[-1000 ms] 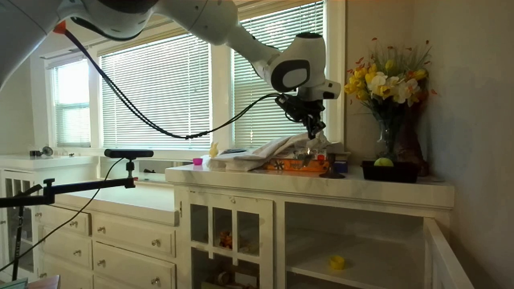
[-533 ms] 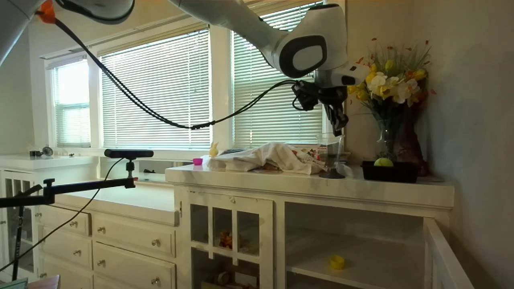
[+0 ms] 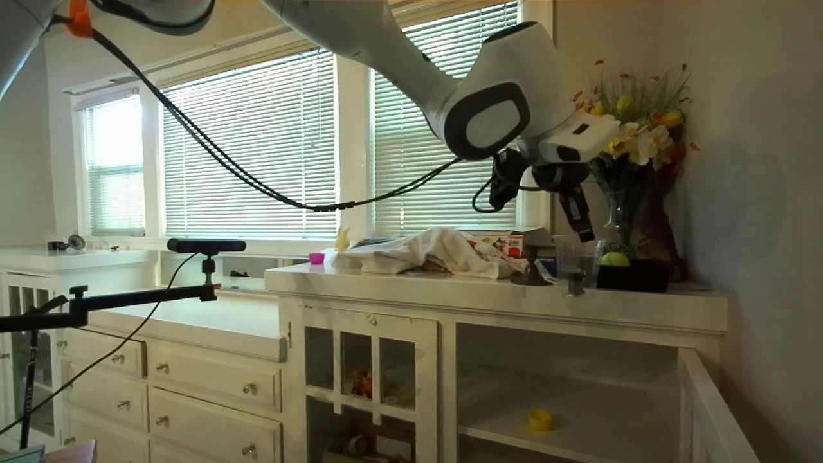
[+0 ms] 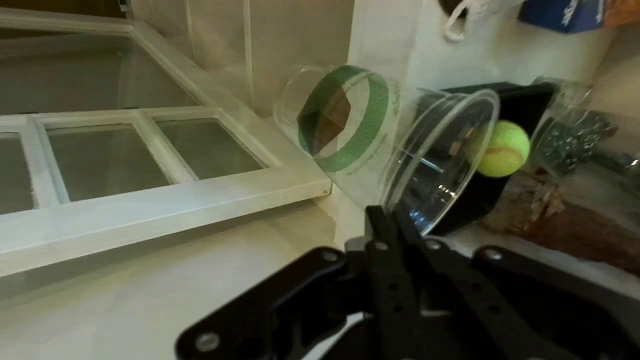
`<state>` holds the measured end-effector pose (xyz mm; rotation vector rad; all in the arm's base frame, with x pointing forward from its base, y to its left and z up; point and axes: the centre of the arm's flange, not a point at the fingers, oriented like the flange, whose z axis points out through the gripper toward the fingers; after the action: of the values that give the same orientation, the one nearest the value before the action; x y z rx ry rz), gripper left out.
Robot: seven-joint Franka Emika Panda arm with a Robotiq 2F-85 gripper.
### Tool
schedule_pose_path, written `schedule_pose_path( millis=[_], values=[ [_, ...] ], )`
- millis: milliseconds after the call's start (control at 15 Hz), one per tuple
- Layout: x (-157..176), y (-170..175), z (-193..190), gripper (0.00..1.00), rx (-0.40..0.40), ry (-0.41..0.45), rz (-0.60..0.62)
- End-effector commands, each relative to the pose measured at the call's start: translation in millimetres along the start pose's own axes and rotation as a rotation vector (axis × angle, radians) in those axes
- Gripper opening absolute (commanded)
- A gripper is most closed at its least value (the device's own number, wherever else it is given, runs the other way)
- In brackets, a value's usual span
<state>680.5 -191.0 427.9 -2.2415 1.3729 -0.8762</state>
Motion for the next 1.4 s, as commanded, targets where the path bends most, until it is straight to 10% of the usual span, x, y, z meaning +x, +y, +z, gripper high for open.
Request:
schedule_pose_path(
  millis=[0,1333],
  values=[
    [-11.0,31.0,9.1,0.01,-0.029,0.096,0.114],
    [-55.5,81.1,82.1,0.01,-0.028,0.169,0.167]
  ],
)
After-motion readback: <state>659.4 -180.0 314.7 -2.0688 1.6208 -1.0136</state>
